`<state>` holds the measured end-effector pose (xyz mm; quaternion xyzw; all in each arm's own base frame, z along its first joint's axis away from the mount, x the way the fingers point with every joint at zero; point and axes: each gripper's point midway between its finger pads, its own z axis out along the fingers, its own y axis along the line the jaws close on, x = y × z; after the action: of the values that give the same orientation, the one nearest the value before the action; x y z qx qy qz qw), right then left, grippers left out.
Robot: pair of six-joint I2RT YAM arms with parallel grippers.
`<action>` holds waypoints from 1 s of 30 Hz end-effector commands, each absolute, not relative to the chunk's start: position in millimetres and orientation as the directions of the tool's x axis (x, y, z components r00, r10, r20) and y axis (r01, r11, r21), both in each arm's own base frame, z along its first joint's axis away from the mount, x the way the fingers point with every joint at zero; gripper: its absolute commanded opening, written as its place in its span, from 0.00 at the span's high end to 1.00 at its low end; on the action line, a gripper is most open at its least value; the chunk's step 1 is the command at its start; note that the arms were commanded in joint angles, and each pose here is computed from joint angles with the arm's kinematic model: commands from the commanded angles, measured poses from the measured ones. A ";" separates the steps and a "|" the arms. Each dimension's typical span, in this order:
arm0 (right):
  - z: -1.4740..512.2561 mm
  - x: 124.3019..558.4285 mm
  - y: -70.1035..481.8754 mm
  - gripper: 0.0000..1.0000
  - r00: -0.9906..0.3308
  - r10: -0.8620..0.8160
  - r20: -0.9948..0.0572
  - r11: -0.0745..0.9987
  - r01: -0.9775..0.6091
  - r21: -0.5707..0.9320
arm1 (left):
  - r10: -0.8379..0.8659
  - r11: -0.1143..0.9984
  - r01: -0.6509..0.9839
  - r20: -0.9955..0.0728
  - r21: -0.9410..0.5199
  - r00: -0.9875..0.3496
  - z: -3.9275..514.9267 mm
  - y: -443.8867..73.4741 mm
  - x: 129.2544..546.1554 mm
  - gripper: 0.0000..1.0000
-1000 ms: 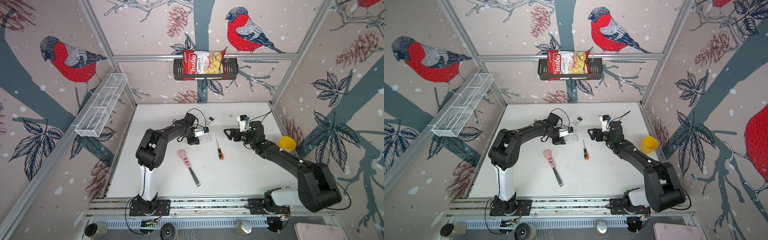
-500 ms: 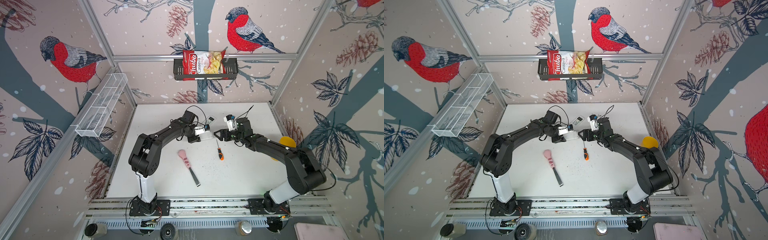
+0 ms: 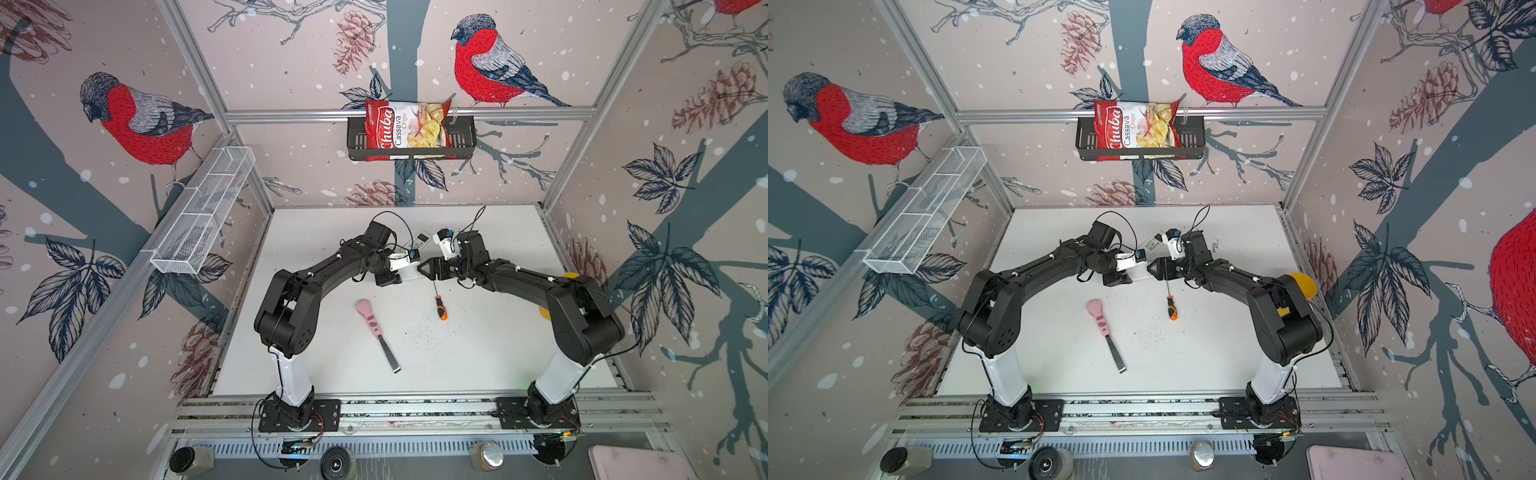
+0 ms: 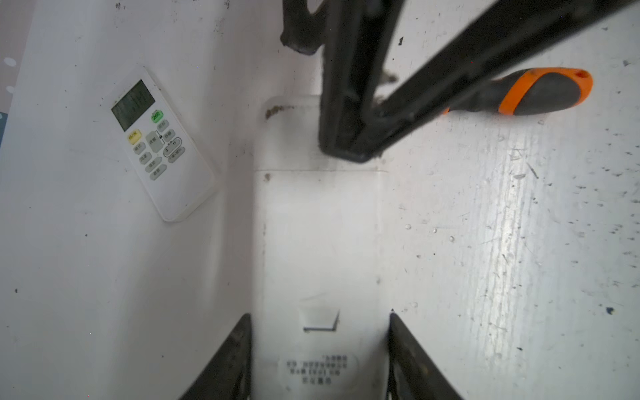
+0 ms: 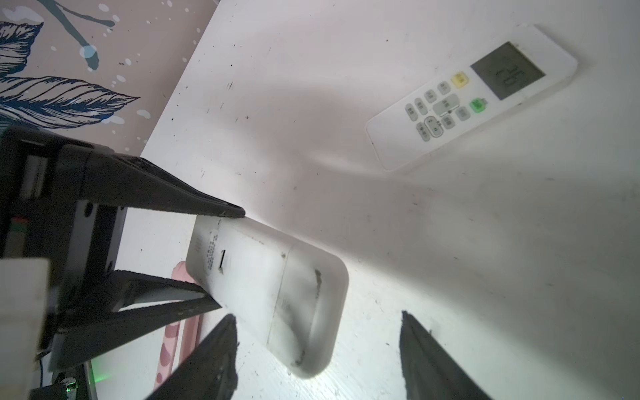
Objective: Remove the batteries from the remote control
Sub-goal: 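Push the battery cover off with the right gripper while the left gripper holds the remote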
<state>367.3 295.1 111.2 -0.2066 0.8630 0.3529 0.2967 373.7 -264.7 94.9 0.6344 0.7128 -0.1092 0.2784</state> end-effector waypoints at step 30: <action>99.3 369.5 310.0 0.64 -0.748 -0.188 -0.636 0.640 -0.585 0.499 | 0.824 0.191 0.958 -0.565 0.212 -0.040 104.5 -267.2 379.4 0.68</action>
<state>368.3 310.6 99.8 -0.2178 0.8628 0.3664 0.2717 374.1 -260.8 94.6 0.6299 0.7187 -0.1027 0.2760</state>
